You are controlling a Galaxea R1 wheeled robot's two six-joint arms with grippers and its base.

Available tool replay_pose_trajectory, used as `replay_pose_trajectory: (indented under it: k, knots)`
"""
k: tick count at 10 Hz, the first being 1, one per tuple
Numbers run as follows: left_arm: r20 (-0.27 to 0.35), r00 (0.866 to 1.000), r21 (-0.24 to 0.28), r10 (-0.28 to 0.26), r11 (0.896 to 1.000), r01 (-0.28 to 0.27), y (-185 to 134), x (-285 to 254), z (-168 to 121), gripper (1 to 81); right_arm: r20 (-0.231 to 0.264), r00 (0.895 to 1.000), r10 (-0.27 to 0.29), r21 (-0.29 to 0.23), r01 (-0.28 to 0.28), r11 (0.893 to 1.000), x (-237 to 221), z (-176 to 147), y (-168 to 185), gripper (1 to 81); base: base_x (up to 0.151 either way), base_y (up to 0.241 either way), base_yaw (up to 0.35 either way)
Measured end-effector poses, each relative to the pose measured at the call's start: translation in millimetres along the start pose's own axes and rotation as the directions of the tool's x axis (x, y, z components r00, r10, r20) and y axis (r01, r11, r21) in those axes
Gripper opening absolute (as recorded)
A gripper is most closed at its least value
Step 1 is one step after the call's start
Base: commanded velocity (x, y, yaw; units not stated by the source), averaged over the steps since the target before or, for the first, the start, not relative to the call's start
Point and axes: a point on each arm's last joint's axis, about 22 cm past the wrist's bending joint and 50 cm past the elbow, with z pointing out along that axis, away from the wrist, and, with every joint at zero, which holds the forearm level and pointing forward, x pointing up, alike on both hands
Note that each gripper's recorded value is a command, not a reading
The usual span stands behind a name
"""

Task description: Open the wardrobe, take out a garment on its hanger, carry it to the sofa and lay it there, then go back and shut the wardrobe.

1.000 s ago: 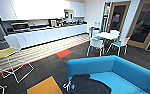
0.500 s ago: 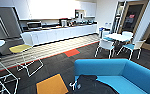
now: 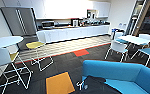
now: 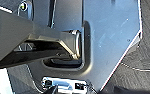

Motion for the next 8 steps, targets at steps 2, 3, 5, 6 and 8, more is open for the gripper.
replay_pose_trajectory:
  k: [2, 3, 5, 6, 8]
  knots:
    - [-0.011, 1.0, -0.007, -0.016, 1.0, 0.016, 4, 8, 2, 81.1, 0.004, 1.0, -0.005, 0.0, 0.005, 1.0, 0, 0, 0, 81.1, 0.0, 0.0, 0.3]
    - [-0.011, 1.0, -0.006, -0.015, 1.0, 0.015, 4, 8, 2, 81.1, -0.005, 1.0, -0.01, -0.003, 0.01, 1.0, 5, 0, 2, 81.1, 0.0, 0.0, 0.3]
    - [-0.012, 1.0, -0.003, -0.012, 1.0, 0.012, 3, 10, 1, 81.1, -0.005, 0.999, -0.037, -0.001, 0.037, 0.999, 6, 0, 1, 81.1, 0.0, 0.0, 0.301]
    - [-0.009, 1.0, 0.001, -0.009, 1.0, 0.009, 2, 9, 1, 81.1, -0.007, 0.999, -0.043, -0.001, 0.043, 0.999, 10, 1, 1, 81.1, 0.0, 0.0, 0.303]
    - [-0.007, 1.0, 0.01, 0.004, 1.0, -0.004, -3, 7, 0, 81.1, -0.033, 0.998, -0.053, -0.003, 0.053, 0.999, 33, 2, 3, 81.1, 0.0, 0.0, 0.304]
